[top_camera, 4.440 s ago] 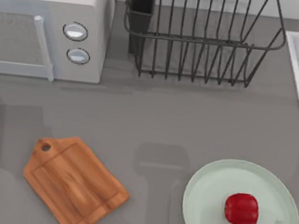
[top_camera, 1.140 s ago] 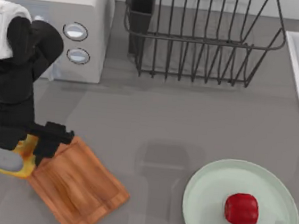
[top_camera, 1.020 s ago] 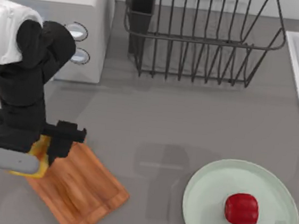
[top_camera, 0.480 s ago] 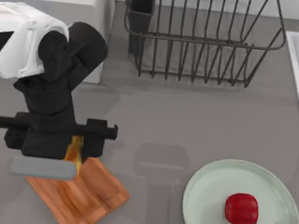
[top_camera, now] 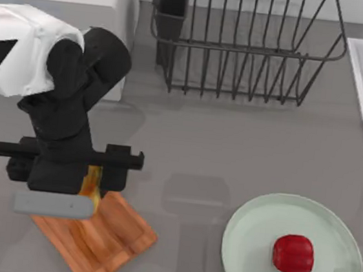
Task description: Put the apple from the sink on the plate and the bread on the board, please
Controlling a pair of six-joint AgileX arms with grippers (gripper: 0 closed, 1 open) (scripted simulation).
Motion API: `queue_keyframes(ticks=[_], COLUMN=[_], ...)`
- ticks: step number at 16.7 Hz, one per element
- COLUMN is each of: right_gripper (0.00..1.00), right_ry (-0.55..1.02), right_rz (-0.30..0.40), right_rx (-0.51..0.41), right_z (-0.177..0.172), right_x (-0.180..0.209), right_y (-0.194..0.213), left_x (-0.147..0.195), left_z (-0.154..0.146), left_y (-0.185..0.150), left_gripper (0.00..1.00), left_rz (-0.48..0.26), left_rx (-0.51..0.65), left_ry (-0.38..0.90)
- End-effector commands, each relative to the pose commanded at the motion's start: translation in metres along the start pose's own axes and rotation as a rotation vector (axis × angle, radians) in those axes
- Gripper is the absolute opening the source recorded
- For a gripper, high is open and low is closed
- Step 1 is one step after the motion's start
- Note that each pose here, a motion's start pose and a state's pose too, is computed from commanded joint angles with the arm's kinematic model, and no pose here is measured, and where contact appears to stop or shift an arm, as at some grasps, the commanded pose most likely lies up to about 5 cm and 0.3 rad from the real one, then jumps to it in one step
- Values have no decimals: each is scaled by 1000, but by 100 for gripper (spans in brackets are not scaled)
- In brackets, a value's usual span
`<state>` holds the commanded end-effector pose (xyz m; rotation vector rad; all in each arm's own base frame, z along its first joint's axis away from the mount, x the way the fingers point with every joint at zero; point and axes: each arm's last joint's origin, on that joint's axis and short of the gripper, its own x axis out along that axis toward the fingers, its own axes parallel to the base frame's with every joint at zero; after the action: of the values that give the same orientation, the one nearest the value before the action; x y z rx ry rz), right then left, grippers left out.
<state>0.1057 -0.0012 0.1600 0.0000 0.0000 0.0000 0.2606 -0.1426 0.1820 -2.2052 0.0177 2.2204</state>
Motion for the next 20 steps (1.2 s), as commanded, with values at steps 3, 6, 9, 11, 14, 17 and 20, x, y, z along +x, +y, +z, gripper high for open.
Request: queue_keyframes(ticks=[3,6,9,11,14,17,20], right_gripper=[100,100,100,100,100,100,100], right_ry=[0,0,0,0,0,0,0], right_rz=[0,0,0,0,0,0,0], right_rx=[0,0,0,0,0,0,0], right_z=[0,0,0,0,0,0,0], right_x=[0,0,0,0,0,0,0], right_y=[0,0,0,0,0,0,0], left_x=[9,18,26,32,40,41,41], left_z=[0,0,0,0,0,1,1], left_y=[0,1,1,1,1,1,1], left_gripper=[0,0,0,0,0,0,15], left_rz=[0,0,1,2,4,3,3], left_rx=[-1,1,0,0,2,2,2], left_ry=[1,0,2,2,7,5,5])
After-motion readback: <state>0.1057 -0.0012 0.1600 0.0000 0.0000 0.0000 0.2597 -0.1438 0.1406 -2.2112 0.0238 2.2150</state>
